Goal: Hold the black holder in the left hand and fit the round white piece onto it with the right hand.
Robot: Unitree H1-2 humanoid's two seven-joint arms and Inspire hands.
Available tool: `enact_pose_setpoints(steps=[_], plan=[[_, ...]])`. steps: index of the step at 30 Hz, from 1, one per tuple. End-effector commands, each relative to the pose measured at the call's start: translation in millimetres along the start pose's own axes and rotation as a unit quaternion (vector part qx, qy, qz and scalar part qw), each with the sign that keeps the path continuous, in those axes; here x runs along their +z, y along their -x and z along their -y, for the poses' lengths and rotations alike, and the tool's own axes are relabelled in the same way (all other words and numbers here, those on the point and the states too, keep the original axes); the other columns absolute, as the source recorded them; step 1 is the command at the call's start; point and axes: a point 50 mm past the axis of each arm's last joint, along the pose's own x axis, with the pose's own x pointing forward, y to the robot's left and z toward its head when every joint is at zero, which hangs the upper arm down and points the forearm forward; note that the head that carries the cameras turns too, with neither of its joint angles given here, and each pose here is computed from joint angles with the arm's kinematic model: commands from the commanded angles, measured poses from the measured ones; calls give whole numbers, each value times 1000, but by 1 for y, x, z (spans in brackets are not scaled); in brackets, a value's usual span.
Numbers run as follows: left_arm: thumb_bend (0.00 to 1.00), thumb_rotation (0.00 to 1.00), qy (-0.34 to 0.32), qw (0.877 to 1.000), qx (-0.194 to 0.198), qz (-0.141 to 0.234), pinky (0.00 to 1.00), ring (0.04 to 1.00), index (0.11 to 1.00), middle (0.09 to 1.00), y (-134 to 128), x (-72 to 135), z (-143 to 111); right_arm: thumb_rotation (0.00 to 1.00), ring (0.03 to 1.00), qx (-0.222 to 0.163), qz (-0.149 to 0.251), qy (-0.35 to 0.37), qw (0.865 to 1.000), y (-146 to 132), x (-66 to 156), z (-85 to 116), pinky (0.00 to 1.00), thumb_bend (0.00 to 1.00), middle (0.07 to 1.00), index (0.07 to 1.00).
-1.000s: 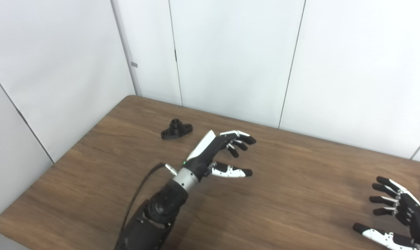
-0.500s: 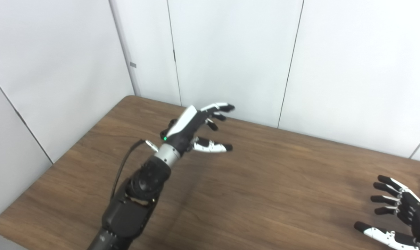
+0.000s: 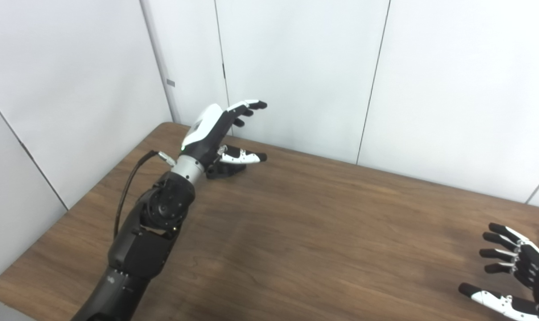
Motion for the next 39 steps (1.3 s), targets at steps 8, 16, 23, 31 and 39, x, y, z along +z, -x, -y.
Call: enact_pose_setpoints(steps=[8, 16, 23, 31, 39], plan=[[815, 88, -133, 990, 17, -50, 762, 965, 831, 994, -19, -14, -54, 0, 691, -10, 35, 5, 999, -7, 20, 9, 570, 645, 795, 815], [941, 218, -196, 974, 13, -115, 902, 1000, 838, 1000, -17, -33, -58, 0, 693, -11, 34, 6, 999, -6, 19, 10, 582, 646, 796, 820], [1000, 354, -214, 963, 9, -165, 1000, 1000, 877, 1000, -18, -47, -60, 0, 690, -12, 36, 8, 999, -3, 18, 14, 581, 636, 795, 813], [1000, 438, -225, 950, -7, -215, 1000, 1000, 898, 1000, -17, -58, -50, 0, 691, -11, 36, 11, 999, -3, 20, 15, 578, 639, 794, 814], [1000, 429, -221, 944, -17, -243, 1000, 1000, 900, 1000, -13, -71, -32, 0, 701, -11, 32, 15, 999, 0, 20, 17, 586, 634, 801, 818]])
